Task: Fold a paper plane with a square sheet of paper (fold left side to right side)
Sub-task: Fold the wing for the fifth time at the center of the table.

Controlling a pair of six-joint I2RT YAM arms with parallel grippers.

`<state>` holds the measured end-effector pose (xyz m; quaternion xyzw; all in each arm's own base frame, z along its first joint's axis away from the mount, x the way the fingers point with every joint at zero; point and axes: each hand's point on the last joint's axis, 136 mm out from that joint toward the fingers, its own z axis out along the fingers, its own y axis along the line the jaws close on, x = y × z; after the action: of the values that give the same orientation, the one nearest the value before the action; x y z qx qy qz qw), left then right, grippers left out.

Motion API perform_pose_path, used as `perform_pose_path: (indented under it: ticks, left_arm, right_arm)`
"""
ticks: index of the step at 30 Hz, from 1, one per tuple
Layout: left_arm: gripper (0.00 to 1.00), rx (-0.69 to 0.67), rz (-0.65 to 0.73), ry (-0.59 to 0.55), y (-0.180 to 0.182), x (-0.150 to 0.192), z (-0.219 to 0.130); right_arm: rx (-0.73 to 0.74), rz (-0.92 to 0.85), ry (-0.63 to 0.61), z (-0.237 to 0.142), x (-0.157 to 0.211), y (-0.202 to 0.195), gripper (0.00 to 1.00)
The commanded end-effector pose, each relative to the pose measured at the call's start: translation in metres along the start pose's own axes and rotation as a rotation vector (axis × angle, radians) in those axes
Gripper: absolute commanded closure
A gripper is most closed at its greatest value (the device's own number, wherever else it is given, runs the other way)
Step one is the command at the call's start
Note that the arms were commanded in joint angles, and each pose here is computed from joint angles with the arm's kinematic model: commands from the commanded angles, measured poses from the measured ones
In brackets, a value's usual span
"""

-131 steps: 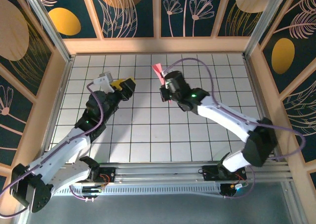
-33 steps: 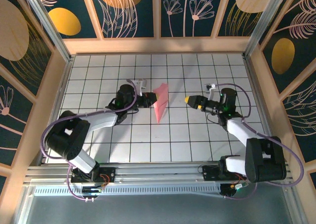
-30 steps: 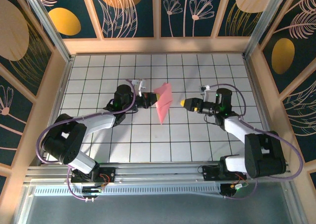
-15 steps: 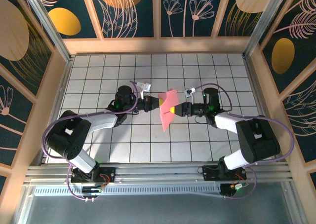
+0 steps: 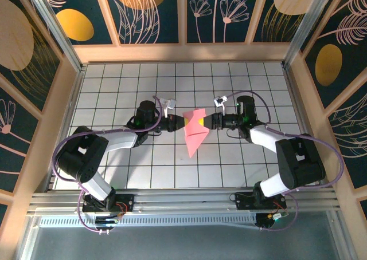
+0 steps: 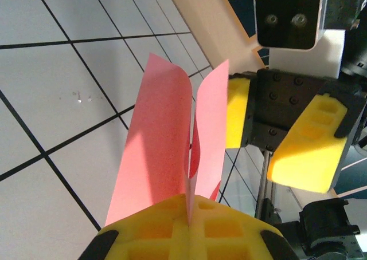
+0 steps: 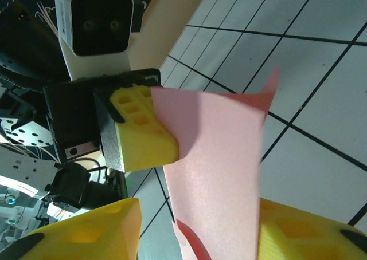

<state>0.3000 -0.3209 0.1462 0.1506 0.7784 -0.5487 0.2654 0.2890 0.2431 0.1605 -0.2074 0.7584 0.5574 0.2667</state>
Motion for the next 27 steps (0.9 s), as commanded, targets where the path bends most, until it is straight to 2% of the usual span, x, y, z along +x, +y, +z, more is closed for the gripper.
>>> perform_pose_path:
  ticks: [1, 6, 8, 10, 11, 13, 15, 17, 22, 27]
  left_arm:
    - [1.00, 0.011, 0.016, 0.016, 0.002, 0.004, 0.001]
    - [1.00, 0.017, 0.006, 0.012, 0.004, 0.008, 0.000]
    - [1.00, 0.015, 0.002, 0.012, 0.005, 0.008, 0.000]
    - [1.00, 0.000, 0.000, 0.011, 0.008, 0.010, 0.000]
    - [0.95, -0.012, -0.002, 0.011, 0.010, 0.011, -0.001]
    - [0.77, -0.069, -0.007, 0.004, 0.021, 0.012, -0.002]
    - [0.59, -0.159, -0.011, -0.007, 0.038, 0.013, -0.005]
    - [0.53, -0.249, -0.009, -0.023, 0.052, 0.013, -0.011]
    - [0.51, -0.446, 0.063, -0.079, 0.064, 0.003, -0.036]
    - [0.51, -0.573, 0.216, -0.015, 0.043, 0.011, -0.039]
  right_arm:
    - [0.023, -0.027, -0.005, 0.001, -0.012, -0.005, 0.56]
    - [0.054, -0.005, 0.003, 0.005, -0.015, -0.016, 0.68]
    - [0.067, 0.006, 0.005, 0.006, -0.015, -0.021, 0.75]
    - [0.099, 0.022, 0.002, 0.007, -0.015, -0.029, 0.88]
    - [0.118, 0.031, 0.001, 0.007, -0.015, -0.033, 0.93]
    - [0.163, 0.068, 0.008, 0.008, -0.012, -0.045, 1.00]
    - [0.194, 0.105, 0.015, 0.010, -0.008, -0.055, 1.00]
    - [0.233, 0.148, 0.022, 0.011, -0.001, -0.068, 1.00]
    - [0.335, 0.247, 0.036, 0.009, 0.009, -0.091, 1.00]
    - [0.419, 0.376, 0.057, 0.003, 0.012, -0.104, 1.00]
